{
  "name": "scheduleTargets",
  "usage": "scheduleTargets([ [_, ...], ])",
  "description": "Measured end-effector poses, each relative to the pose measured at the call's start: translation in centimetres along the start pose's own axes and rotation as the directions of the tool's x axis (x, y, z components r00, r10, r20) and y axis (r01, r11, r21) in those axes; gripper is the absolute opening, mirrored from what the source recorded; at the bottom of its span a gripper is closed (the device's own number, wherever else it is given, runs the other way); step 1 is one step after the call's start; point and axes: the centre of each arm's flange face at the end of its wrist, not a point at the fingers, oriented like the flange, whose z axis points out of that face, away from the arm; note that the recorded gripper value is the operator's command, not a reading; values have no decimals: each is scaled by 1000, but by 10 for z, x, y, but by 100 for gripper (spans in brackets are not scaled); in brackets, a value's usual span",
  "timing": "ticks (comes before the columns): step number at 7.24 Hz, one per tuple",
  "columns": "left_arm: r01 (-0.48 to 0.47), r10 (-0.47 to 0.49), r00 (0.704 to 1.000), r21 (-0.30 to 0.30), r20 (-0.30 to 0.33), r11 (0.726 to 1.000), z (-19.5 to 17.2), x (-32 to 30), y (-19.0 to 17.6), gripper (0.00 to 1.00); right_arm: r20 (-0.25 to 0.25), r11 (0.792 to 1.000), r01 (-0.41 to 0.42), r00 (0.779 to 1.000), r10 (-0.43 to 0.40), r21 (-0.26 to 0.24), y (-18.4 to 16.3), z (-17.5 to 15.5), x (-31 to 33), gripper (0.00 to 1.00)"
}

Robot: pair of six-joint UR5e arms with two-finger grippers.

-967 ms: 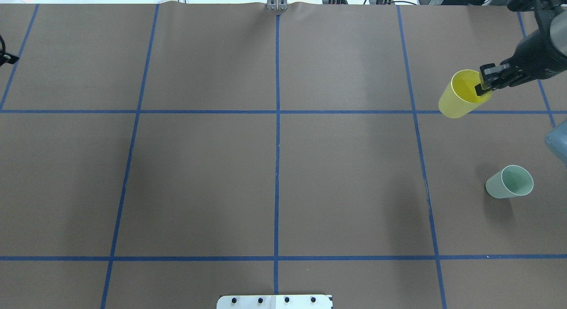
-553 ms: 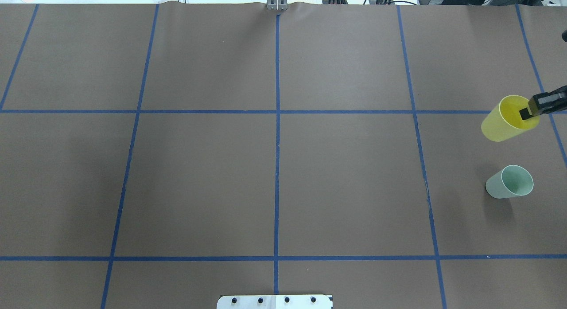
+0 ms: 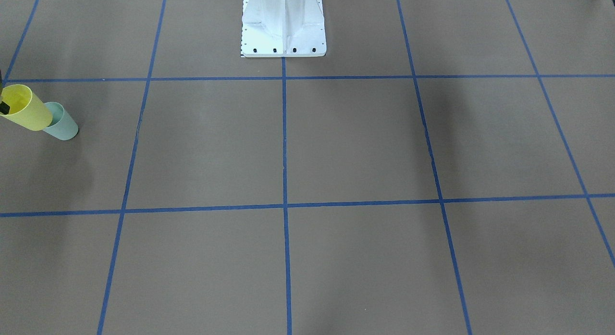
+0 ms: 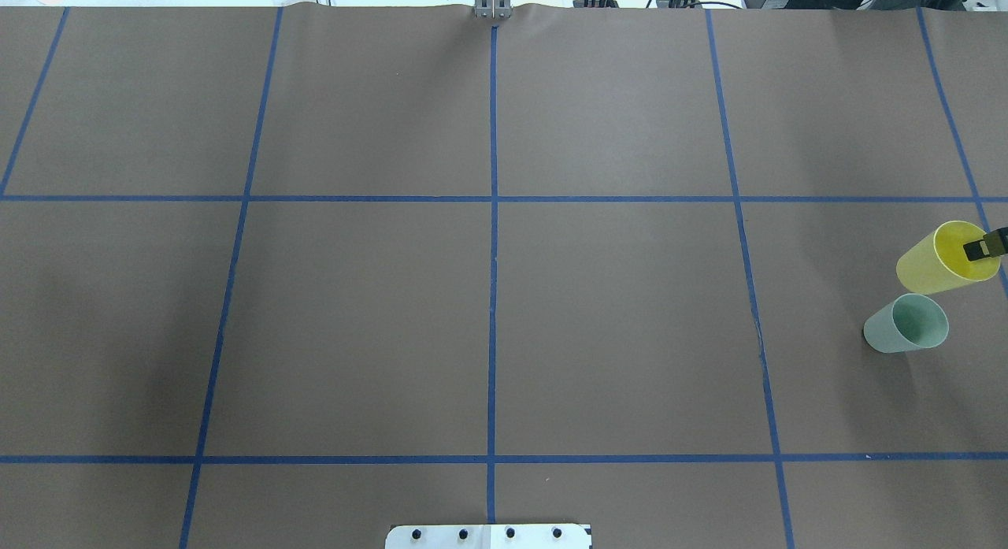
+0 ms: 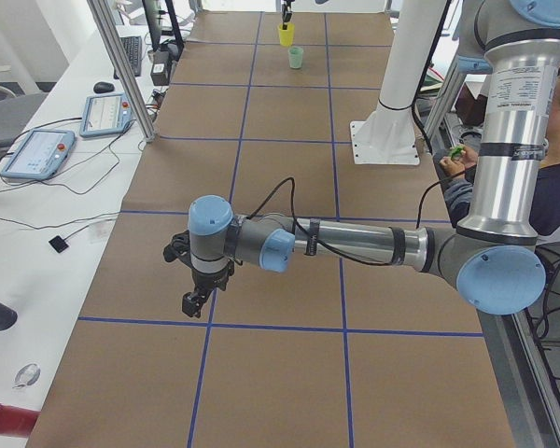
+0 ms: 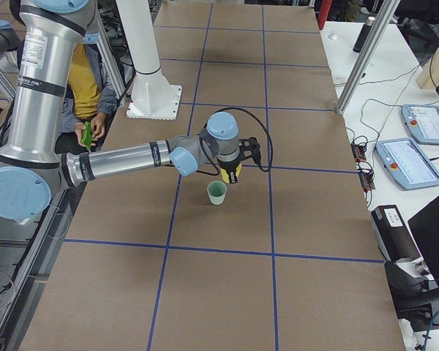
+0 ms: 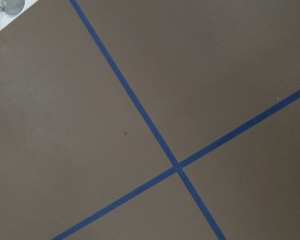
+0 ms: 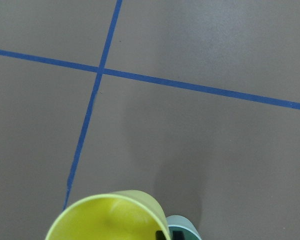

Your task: Transfer and stack yellow cup on green cup

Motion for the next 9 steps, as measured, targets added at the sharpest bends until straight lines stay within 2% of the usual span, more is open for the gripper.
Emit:
scheduleTargets([
  [4,6,-6,1000,-5,-6,1000,3,0,6,100,-5,997,-70,998,70,-13,16,7,11,0],
  [9,6,-6,1000,-5,-11,1000,5,1,12,100,-28,996,-69,997,67,-58,31,25,4,0],
])
